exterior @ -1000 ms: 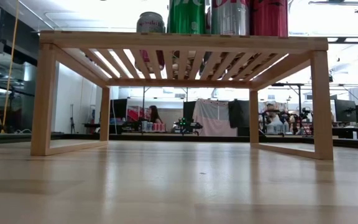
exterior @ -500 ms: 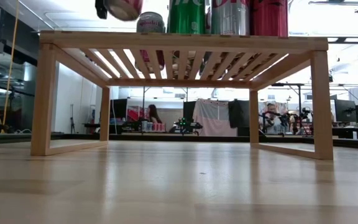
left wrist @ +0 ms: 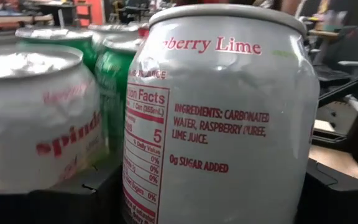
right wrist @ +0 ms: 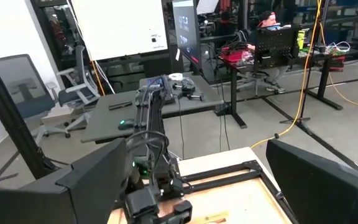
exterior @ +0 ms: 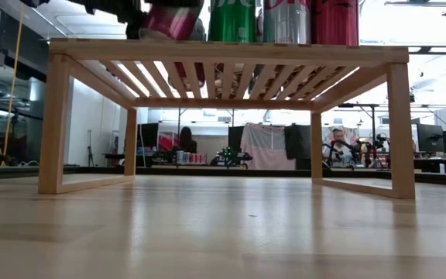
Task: Place canned beverage on shelf
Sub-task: Put the white pink soda can on the shelf
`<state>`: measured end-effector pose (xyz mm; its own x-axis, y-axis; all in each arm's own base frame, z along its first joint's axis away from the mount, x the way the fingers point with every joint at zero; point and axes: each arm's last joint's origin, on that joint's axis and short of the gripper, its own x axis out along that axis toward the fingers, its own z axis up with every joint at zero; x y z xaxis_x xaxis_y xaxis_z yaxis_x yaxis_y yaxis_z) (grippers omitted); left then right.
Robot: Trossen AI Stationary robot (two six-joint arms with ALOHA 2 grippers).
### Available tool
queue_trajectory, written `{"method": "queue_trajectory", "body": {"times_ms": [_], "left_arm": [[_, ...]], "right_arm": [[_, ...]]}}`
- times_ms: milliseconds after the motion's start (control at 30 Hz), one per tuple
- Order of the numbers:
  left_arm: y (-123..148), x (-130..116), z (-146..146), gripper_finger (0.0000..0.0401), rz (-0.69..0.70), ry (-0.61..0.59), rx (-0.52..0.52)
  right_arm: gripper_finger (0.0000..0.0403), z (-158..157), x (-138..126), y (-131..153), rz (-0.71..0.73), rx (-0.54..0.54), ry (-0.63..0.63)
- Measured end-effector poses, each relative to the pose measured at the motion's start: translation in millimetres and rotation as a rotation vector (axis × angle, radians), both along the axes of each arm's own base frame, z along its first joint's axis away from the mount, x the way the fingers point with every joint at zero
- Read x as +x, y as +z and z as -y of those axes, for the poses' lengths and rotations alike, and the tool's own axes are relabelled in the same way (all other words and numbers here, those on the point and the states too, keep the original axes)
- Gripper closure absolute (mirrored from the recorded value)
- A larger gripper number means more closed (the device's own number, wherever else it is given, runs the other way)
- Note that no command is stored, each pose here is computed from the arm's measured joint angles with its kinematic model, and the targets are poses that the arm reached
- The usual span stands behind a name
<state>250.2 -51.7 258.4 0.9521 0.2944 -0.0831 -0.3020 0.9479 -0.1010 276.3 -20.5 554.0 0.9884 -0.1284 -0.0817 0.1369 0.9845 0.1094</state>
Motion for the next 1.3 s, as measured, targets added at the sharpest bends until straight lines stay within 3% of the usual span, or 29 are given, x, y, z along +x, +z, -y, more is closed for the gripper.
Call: {"method": "queue_trajectory", "body": {"times_ms": [433, 667, 900, 1300], "left_arm": [[-8, 5, -1, 0.0125, -0.022, 0.068, -0.01], [-6, 5, -1, 0.0055, -0.006, 0.068, -0.015], [-5, 5, 0, 0.005, 0.005, 0.056, -0.016], [36, -18, -7, 0.0049, 0.173, 0.056, 0.086]], "right_arm": [[0.0032, 0, 0, 0, -0.001, 0.0, 0.0], [0.0032, 0, 0, 0, -0.001, 0.0, 0.0], [0.0032, 0, 1, 0, -0.002, 0.001, 0.0], [0.0032, 0, 1, 0, -0.001, 0.001, 0.0]]}}
